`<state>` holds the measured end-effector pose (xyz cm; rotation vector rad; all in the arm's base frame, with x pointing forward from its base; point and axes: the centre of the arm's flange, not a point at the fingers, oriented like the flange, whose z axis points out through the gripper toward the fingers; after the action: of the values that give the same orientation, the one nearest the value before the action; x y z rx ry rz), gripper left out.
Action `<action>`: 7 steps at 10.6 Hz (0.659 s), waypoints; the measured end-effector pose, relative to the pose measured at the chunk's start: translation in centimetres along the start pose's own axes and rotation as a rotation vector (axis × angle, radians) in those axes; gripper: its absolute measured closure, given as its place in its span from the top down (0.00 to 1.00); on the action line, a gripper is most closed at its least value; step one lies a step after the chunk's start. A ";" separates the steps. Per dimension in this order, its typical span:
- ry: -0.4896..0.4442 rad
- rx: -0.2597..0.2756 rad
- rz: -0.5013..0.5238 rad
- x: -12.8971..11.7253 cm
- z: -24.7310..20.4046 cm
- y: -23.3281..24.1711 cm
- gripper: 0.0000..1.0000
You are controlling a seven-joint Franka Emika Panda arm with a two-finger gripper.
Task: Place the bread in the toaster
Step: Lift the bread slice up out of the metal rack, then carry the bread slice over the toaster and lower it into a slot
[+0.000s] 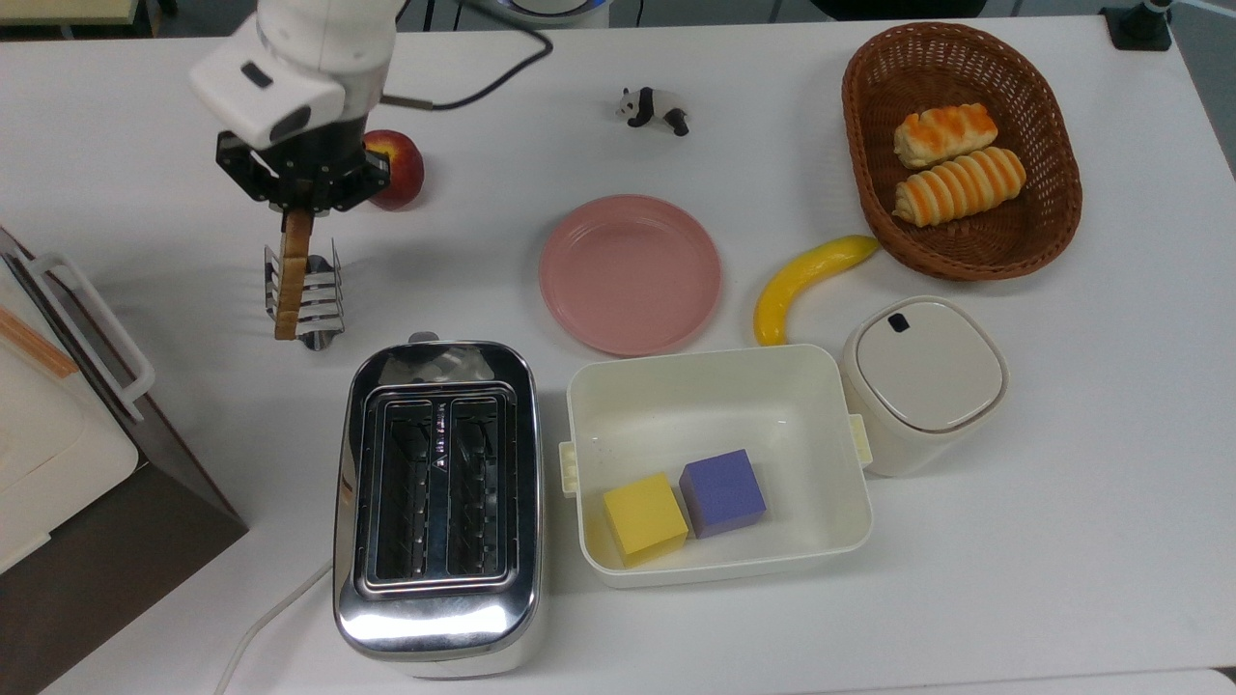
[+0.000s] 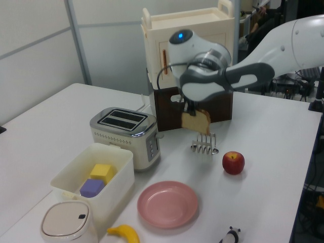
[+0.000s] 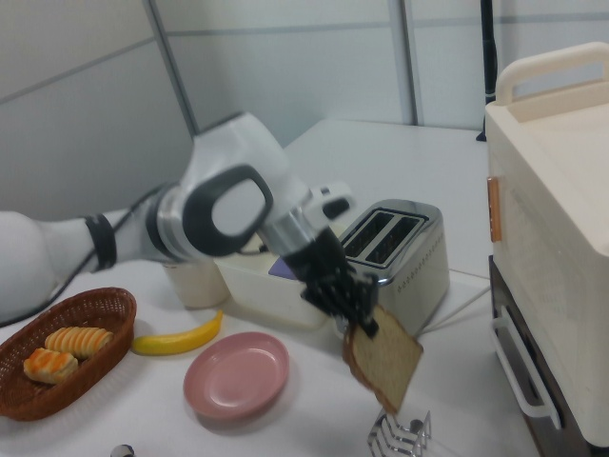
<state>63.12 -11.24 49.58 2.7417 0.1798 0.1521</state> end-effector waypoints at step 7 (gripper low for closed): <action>0.472 0.179 0.343 4.9 -14.3 1.7 0.12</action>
<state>66.27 -6.78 63.76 2.8438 -0.1624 0.9181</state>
